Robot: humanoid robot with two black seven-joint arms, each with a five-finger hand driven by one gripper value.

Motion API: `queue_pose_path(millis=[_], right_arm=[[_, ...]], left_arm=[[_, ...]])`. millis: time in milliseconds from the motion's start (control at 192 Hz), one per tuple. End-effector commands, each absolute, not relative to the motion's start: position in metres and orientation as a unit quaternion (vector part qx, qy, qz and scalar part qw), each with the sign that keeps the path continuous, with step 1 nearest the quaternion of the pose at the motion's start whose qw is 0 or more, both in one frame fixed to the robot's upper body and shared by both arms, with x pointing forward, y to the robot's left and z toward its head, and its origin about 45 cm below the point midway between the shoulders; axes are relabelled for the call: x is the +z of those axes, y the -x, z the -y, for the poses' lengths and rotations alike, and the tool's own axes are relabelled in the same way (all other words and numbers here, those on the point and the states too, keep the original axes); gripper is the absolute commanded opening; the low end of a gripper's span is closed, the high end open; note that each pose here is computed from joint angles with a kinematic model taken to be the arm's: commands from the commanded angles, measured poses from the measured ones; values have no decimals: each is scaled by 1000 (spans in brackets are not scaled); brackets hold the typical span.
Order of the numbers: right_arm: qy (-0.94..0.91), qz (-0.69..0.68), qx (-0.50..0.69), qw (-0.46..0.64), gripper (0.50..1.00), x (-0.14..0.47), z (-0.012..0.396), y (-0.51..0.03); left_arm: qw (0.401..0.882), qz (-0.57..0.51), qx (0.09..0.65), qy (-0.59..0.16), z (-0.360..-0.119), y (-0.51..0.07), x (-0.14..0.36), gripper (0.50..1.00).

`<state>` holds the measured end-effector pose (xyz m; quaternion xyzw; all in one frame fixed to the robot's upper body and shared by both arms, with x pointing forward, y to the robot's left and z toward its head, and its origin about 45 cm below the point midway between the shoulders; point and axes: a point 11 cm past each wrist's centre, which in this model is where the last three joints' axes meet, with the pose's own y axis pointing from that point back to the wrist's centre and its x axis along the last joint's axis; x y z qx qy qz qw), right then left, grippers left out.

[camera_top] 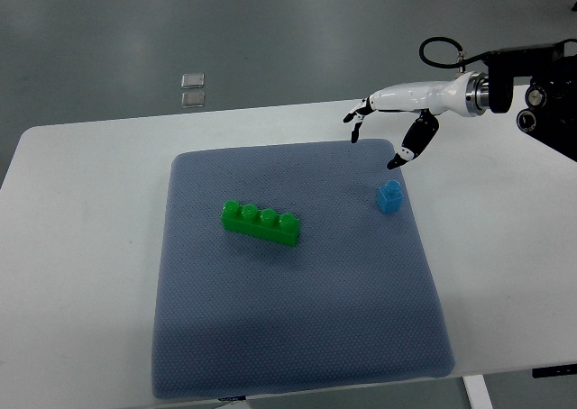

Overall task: Stack blue block on green block with right hand
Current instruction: 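Swing the right hand over and lower it toward the blue block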

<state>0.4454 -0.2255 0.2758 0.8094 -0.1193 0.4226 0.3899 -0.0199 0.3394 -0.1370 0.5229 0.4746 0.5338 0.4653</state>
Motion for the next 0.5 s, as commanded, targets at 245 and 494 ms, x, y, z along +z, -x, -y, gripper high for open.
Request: queue_pose_path(millis=[245, 494], right_arm=[[-799, 78, 418, 425, 913, 242, 225, -435], [-781, 85, 427, 447, 913, 230, 234, -436]], left_arm=[[465, -475, 534, -523, -339, 20, -137, 1000], [465, -474, 534, -523, -339, 20, -137, 1000]])
